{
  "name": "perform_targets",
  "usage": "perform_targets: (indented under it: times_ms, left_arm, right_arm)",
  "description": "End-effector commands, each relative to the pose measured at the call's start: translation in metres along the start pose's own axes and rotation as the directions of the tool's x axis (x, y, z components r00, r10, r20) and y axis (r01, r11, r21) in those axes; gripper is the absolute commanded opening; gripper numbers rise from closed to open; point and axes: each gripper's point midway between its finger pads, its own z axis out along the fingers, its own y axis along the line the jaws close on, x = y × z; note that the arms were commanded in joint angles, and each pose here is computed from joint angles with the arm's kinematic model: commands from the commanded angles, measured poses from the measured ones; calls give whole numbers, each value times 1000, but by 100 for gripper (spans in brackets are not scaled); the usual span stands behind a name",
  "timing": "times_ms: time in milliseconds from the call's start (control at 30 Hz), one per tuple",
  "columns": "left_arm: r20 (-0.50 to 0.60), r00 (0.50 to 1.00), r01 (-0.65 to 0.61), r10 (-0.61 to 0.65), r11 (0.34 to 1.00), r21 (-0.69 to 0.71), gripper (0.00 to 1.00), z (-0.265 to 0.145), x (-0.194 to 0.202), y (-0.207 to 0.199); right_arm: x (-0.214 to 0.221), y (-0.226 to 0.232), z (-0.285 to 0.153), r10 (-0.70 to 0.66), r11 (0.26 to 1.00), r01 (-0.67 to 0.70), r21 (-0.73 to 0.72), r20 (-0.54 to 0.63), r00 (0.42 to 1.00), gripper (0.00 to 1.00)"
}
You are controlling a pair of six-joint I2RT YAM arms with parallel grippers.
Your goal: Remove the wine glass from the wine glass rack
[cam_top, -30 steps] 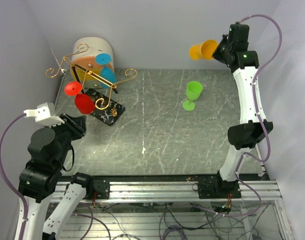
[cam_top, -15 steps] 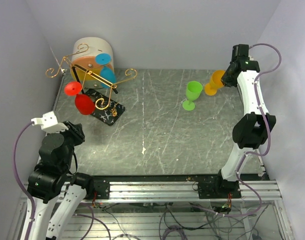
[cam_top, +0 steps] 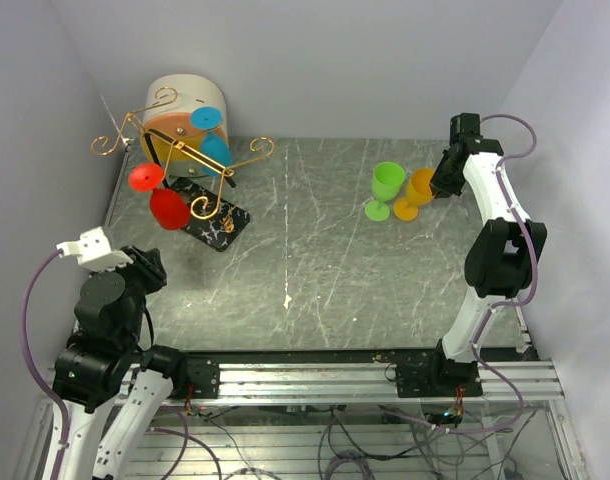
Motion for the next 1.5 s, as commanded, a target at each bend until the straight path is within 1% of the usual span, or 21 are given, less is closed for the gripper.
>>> perform_targets:
  times_ms: [0, 100, 167, 267, 433, 533, 667, 733, 800, 867, 933, 967, 1000, 1100, 1133, 1200, 1267, 1367, 1400, 1467]
  left_arm:
    - [31, 999, 20, -19, 1000, -14, 41, 1, -5, 2]
    - [31, 999, 21, -20, 1000, -16, 41, 2, -4, 2]
    - [29, 999, 21, -20, 1000, -19, 41, 2, -4, 3]
    - [29, 999, 22, -21, 1000, -22, 41, 2, -4, 3]
    - [28, 999, 22, -21, 999, -26, 41, 2, -3, 4]
    - [26, 999, 22, -21, 999, -30, 41, 3, -3, 4]
    - [24, 999, 23, -22, 999, -33, 41, 3, -2, 4]
    - [24, 999, 23, -22, 999, -34, 40, 3, -2, 5]
    - [23, 999, 24, -24, 999, -36, 40, 3, -2, 5]
    - [23, 999, 27, -26, 999, -36, 40, 3, -2, 5]
    - [21, 999, 27, -26, 999, -38, 41, 4, -2, 5]
    - [21, 999, 27, -26, 999, -40, 41, 4, -2, 5]
    - [20, 999, 27, -26, 999, -42, 40, 4, -2, 6]
    - [24, 999, 33, -31, 998, -55, 40, 3, -2, 8]
    - [27, 999, 36, -35, 997, -61, 40, 2, -3, 10]
    - [40, 998, 48, -45, 996, -79, 40, -1, -5, 14]
    - [62, 996, 67, -61, 993, -102, 41, -6, -9, 20]
    - [113, 989, 104, -91, 988, -118, 41, -16, -15, 29]
    - [130, 986, 116, -101, 987, -115, 41, -19, -17, 31]
    - [165, 979, 138, -120, 985, -103, 41, -26, -22, 34]
  right_arm:
    - [-7, 13, -8, -11, 997, 13, -77, 33, 999, 0]
    - [-6, 17, -8, -18, 996, 21, -92, 34, 999, 1]
    - [-7, 19, -11, -17, 995, 21, -95, 41, 999, 11]
    - [-11, 23, -15, -16, 994, 22, -111, 55, 998, 21]
    - [-15, 27, -19, -20, 992, 27, -123, 56, 998, 25]
    - [-19, 30, -30, -13, 990, 24, -137, 82, 997, 26]
    - [-36, 41, -66, 6, 980, 26, -200, 159, 987, 27]
    - [-46, 55, -93, 11, 967, 43, -252, 211, 977, 30]
    - [-56, 77, -127, 8, 945, 83, -315, 277, 961, 35]
    - [-63, 108, -163, 4, 916, 133, -379, 341, 940, 36]
    - [-64, 151, -198, -12, 861, 211, -463, 396, 918, 36]
    - [-63, 174, -221, -15, 819, 257, -514, 428, 904, 36]
    - [-60, 199, -234, -22, 773, 299, -560, 447, 894, 36]
    - [-43, 266, -270, -24, 584, 399, -707, 476, 879, 36]
    - [-33, 285, -278, -31, 506, 422, -752, 473, 880, 36]
    - [-17, 320, -289, -23, 380, 443, -812, 471, 882, 35]
    - [-2, 351, -288, -25, 268, 453, -850, 464, 886, 35]
    - [14, 389, -295, -12, 145, 481, -864, 485, 874, 34]
    - [18, 399, -301, 3, 91, 492, -866, 494, 870, 34]
    - [21, 415, -305, 40, 11, 485, -874, 485, 874, 34]
